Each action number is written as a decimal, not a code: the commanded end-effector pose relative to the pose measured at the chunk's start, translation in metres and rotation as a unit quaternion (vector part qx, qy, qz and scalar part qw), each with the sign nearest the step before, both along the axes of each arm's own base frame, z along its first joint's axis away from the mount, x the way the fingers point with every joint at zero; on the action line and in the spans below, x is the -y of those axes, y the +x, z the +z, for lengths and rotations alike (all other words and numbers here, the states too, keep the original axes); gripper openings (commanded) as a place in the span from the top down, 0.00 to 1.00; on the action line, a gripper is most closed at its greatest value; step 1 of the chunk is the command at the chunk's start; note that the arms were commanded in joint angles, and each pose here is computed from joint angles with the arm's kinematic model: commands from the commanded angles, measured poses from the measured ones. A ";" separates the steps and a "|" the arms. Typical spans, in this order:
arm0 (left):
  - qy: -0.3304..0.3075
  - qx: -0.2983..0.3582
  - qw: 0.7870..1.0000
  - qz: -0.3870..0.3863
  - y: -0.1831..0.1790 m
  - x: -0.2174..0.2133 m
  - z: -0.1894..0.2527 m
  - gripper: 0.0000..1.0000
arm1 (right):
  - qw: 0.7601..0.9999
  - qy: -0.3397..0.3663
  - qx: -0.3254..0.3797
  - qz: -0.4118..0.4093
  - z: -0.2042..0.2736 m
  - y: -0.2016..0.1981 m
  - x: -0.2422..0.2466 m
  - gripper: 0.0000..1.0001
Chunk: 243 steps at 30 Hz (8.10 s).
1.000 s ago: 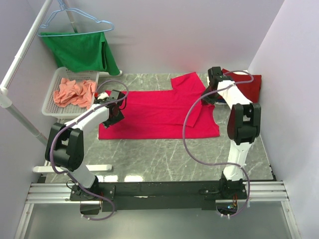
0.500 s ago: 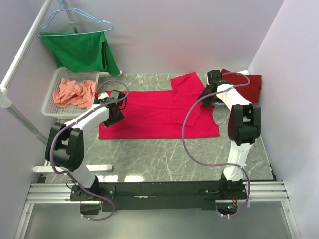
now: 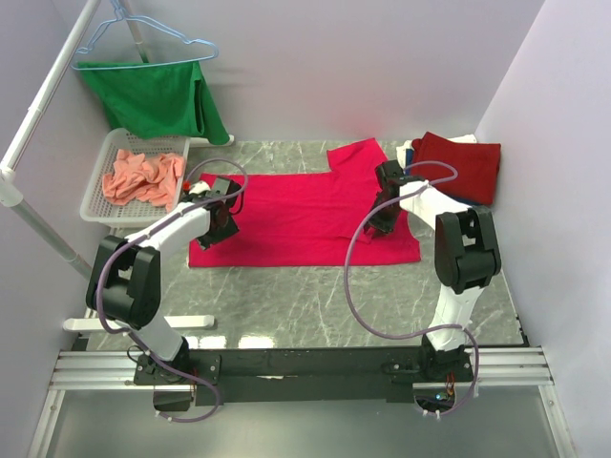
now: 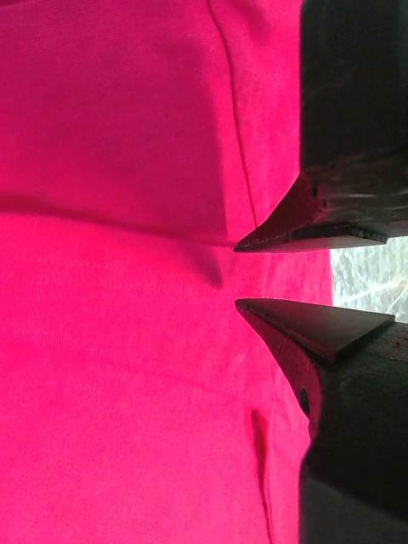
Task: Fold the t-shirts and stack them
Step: Fold the tshirt
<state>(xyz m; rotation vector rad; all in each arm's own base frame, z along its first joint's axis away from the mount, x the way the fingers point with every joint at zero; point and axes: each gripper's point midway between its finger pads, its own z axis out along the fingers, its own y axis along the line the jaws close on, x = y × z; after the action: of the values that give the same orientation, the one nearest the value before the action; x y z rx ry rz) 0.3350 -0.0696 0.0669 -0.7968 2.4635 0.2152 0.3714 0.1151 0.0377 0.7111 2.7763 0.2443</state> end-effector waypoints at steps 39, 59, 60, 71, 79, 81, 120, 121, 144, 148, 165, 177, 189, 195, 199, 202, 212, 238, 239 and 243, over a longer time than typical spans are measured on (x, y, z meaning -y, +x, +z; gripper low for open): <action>0.000 0.020 1.000 0.004 -0.001 -0.002 0.013 0.36 | 0.999 0.012 0.046 0.018 0.031 0.044 -0.031 1.00; 0.012 0.034 0.999 -0.004 0.007 -0.004 0.023 0.35 | 0.991 0.015 0.126 0.050 0.065 0.105 -0.045 0.58; 0.014 0.033 0.999 -0.005 0.006 -0.004 0.022 0.35 | 0.992 0.003 0.120 0.049 0.063 0.099 -0.039 0.58; -0.012 -0.021 1.000 -0.014 -0.013 0.004 -0.017 0.34 | 0.998 -0.061 -0.003 0.033 0.007 0.004 0.001 0.59; -0.027 -0.069 0.997 -0.006 -0.037 0.006 -0.046 0.33 | 0.997 -0.065 -0.045 0.026 -0.020 -0.044 0.012 0.59; -0.025 -0.083 0.996 -0.001 -0.043 0.004 -0.051 0.33 | 0.995 -0.073 -0.060 0.026 -0.028 -0.056 0.017 0.60; -0.050 -0.210 0.975 0.050 -0.177 -0.001 -0.048 0.29 | 0.987 -0.072 -0.141 0.015 -0.049 -0.199 0.037 0.64; -0.044 -0.208 0.976 0.051 -0.176 -0.003 -0.046 0.29 | 0.986 -0.080 -0.143 0.006 -0.047 -0.202 0.040 0.64; -0.012 0.008 1.000 0.017 -0.050 0.006 0.056 0.26 | 0.995 -0.094 -0.021 -0.025 0.025 -0.148 0.036 0.64; 0.024 0.013 0.999 0.022 -0.009 -0.001 0.050 0.27 | 0.996 -0.089 -0.010 -0.015 0.035 -0.123 0.026 0.65; 0.040 0.100 0.993 0.043 0.141 -0.049 0.024 0.44 | 0.996 -0.084 -0.022 0.012 0.024 -0.087 0.009 0.66; 0.007 0.052 0.997 0.049 0.161 -0.051 -0.019 0.46 | 0.995 -0.095 -0.036 0.019 0.019 -0.081 0.008 0.66; 0.003 0.008 0.999 0.041 0.158 -0.047 -0.042 0.57 | 0.994 -0.101 -0.043 0.020 0.019 -0.071 0.006 0.69; 0.009 0.002 0.999 0.042 0.156 -0.049 -0.042 0.68 | 0.993 -0.104 -0.045 0.017 0.020 -0.069 0.007 0.70; 0.016 -0.006 0.999 0.043 0.151 -0.052 -0.042 0.76 | 0.993 -0.105 -0.050 0.017 0.018 -0.070 0.007 0.70; 0.023 -0.008 0.999 0.045 0.148 -0.055 -0.040 0.86 | 0.993 -0.106 -0.050 0.017 0.017 -0.069 0.007 0.71; 0.060 -0.003 0.997 0.059 0.138 -0.069 -0.024 0.99 | 0.993 -0.113 -0.025 0.005 0.030 -0.041 0.007 0.71; 0.049 0.008 0.999 0.017 0.136 -0.063 0.000 0.99 | 0.975 -0.138 0.155 -0.083 0.025 0.204 0.079 0.66; 0.048 0.006 0.999 0.017 0.136 -0.063 0.000 0.99 | 0.974 -0.137 0.161 -0.077 0.024 0.208 0.079 0.65; 0.047 0.002 0.999 0.015 0.138 -0.062 -0.001 0.99 | 0.979 -0.114 0.157 -0.067 0.015 0.218 0.078 0.64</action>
<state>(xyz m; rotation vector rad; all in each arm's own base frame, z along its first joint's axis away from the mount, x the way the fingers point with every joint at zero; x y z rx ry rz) 0.4633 -0.0066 0.0423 -0.8176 2.4491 0.3685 0.5624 0.0370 0.0408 0.7844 2.4518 -0.0524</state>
